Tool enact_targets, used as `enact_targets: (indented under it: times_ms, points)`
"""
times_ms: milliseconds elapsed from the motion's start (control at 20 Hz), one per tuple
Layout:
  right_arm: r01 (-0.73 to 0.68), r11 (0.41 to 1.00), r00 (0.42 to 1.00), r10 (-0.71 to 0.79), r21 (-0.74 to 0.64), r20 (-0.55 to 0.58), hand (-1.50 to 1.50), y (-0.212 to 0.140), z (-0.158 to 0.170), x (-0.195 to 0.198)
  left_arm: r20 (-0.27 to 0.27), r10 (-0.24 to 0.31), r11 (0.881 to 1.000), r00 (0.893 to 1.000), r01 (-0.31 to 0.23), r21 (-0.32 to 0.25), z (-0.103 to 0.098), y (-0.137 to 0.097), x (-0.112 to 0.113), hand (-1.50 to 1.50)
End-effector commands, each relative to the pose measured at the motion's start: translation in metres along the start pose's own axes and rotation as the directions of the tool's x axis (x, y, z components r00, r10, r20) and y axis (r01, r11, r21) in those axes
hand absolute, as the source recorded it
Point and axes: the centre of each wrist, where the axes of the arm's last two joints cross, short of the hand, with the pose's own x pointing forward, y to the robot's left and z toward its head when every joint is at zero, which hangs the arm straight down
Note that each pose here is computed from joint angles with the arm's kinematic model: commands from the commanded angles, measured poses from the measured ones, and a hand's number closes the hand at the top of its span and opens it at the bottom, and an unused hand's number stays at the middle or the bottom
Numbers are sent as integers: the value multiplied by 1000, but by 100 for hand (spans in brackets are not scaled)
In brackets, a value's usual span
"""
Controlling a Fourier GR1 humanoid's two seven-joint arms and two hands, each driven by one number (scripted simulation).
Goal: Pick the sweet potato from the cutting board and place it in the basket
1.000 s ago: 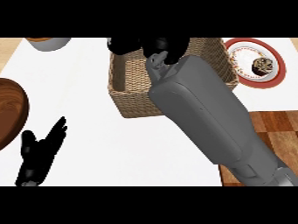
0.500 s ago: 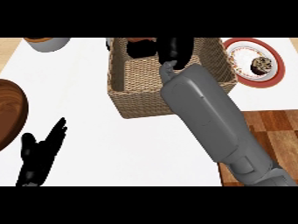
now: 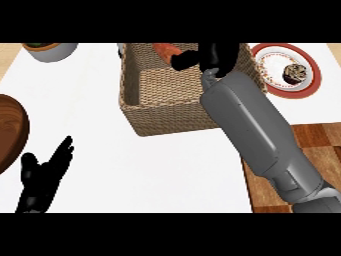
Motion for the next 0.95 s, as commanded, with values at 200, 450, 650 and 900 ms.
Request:
enact_targets:
  times_ms: [200, 450, 650, 900]
  points:
    - [30, 998, 998, -28, -52, 48, -150, -17, 1, -9, -97, 16, 1000, 995, -15, 16, -1, -12, -24, 0]
    - [154, 981, 988, -155, -117, -3, -150, -50, -8, -12, -96, -1, 1000, 995, 2, 12, 14, -9, -20, 0]
    - [189, 966, 978, -201, -175, -56, -150, -66, -12, -49, -110, 18, 1000, 994, -17, 13, 5, 1, -11, 0]
    - [184, 962, 974, -206, -203, -94, -150, -117, -3, -73, -126, 27, 999, 992, -23, 33, 9, 17, -27, 0]
